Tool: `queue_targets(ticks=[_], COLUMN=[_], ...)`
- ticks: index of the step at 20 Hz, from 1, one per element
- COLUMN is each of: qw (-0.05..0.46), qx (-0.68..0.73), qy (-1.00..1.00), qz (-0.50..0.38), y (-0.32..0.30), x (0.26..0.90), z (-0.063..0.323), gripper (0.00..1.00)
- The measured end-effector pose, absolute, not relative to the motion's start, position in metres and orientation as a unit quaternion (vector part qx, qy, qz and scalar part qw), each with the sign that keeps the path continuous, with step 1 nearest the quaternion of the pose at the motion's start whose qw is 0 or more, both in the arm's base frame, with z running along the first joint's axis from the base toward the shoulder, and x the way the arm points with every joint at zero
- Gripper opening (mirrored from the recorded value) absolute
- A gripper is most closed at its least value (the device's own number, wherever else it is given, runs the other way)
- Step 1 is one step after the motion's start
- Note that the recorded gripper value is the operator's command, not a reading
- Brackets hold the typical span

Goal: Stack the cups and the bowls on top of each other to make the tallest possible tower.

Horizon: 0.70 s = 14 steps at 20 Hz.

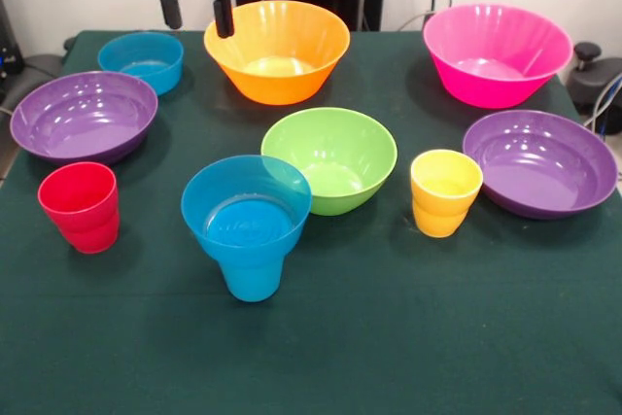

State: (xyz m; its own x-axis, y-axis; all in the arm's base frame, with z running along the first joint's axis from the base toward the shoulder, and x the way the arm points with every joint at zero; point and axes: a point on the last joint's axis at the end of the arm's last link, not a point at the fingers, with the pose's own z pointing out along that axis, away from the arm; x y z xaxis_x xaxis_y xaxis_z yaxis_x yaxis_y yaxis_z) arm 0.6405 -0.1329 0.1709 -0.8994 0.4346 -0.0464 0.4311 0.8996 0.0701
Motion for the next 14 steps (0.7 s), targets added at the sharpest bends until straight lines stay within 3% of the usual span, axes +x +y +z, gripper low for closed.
queue_targets(ticks=[14], qw=[0.033], qx=[0.232], qy=[0.972], qz=[0.011], y=[-0.198], x=[0.641], z=[0.126], gripper=[1.00])
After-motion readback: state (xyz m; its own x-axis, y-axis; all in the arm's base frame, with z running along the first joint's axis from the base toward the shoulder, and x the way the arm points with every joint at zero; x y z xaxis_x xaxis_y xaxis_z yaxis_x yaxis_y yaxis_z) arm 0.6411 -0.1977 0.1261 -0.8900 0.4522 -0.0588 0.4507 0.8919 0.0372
